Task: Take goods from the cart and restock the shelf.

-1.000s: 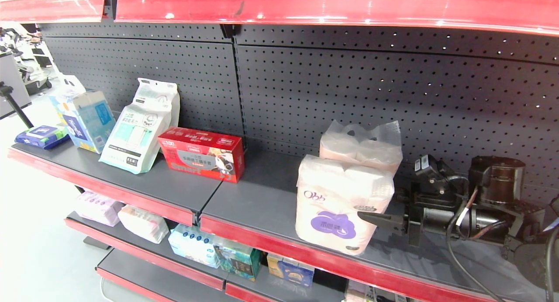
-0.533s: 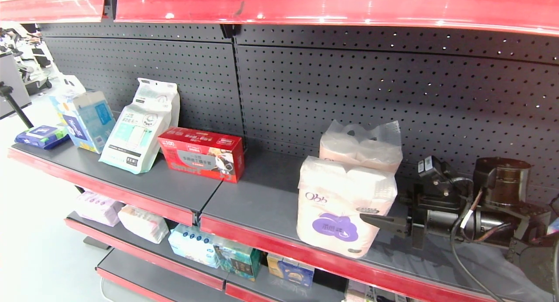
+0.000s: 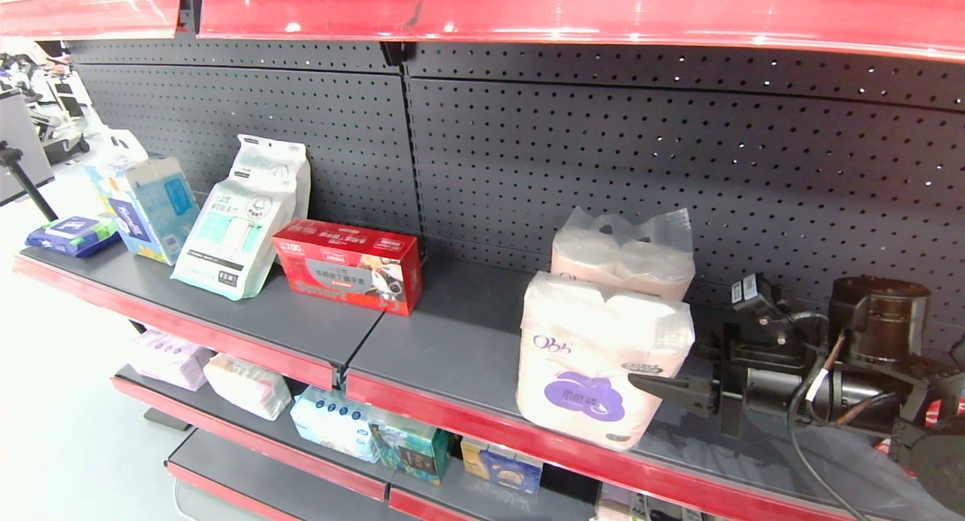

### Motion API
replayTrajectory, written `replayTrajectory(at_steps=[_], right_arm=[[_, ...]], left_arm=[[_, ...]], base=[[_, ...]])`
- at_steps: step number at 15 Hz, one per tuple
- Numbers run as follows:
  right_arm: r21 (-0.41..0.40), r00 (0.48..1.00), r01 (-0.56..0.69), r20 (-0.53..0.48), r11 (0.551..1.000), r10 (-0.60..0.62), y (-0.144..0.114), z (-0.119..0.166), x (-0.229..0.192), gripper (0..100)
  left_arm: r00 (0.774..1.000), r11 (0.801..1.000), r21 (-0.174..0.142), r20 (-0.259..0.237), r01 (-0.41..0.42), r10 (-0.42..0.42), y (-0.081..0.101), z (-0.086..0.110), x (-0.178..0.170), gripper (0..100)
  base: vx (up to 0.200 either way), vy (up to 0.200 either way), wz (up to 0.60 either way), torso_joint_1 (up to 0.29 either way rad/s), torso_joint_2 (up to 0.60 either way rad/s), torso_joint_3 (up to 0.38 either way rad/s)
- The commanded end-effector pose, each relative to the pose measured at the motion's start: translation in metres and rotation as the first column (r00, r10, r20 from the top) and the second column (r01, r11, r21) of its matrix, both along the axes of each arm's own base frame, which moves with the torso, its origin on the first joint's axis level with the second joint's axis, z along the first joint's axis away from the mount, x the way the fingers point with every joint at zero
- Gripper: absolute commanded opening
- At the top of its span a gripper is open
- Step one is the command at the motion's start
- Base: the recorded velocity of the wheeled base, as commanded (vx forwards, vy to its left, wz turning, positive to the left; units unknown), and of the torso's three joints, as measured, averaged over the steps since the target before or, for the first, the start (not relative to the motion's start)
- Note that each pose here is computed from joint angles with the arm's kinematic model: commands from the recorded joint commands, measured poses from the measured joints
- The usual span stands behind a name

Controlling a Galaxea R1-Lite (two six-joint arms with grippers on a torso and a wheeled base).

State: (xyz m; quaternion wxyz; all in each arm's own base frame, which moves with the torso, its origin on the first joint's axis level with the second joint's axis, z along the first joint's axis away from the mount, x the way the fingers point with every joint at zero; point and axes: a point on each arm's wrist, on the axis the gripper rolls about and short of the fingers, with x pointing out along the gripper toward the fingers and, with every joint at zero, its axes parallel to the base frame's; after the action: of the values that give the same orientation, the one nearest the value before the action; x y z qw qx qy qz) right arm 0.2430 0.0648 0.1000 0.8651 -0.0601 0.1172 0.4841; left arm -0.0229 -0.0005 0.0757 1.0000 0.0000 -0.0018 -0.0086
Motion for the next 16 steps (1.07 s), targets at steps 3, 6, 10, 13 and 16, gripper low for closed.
replayTrajectory(at_steps=[3, 6, 10, 13, 16], right_arm=[[0.001, 1.000, 0.007, -0.003, 1.000, -0.007, -0.0021, 0.0003, -0.0014, 0], [0.001, 1.000, 0.008, -0.003, 1.000, -0.008, -0.0025, 0.0004, -0.0018, 0], [-0.001, 1.000, 0.005, -0.007, 1.000, -0.005, -0.0020, -0.0008, -0.0032, 0], [-0.001, 1.000, 0.001, -0.006, 1.000, -0.001, -0.0020, -0.0007, -0.0037, 0], [0.002, 1.000, 0.004, -0.002, 1.000, -0.004, -0.0021, 0.0012, -0.0039, 100]], left_arm=[[1.000, 1.000, 0.000, -0.001, 0.000, 0.000, 0.0000, 0.0001, 0.0001, 100], [1.000, 1.000, 0.000, -0.001, 0.000, 0.000, 0.0000, 0.0001, 0.0001, 100], [1.000, 1.000, 0.000, -0.001, 0.000, 0.000, 0.0000, 0.0001, 0.0001, 100], [1.000, 1.000, 0.000, -0.001, 0.000, 0.000, 0.0000, 0.0001, 0.0001, 100], [1.000, 1.000, 0.000, -0.001, 0.000, 0.000, 0.0000, 0.0001, 0.0001, 100]], base=[[0.000, 0.000, 0.00, 0.000, 0.00, 0.000], [0.000, 0.000, 0.00, 0.000, 0.00, 0.000], [0.000, 0.000, 0.00, 0.000, 0.00, 0.000], [0.000, 0.000, 0.00, 0.000, 0.00, 0.000], [0.000, 0.000, 0.00, 0.000, 0.00, 0.000]])
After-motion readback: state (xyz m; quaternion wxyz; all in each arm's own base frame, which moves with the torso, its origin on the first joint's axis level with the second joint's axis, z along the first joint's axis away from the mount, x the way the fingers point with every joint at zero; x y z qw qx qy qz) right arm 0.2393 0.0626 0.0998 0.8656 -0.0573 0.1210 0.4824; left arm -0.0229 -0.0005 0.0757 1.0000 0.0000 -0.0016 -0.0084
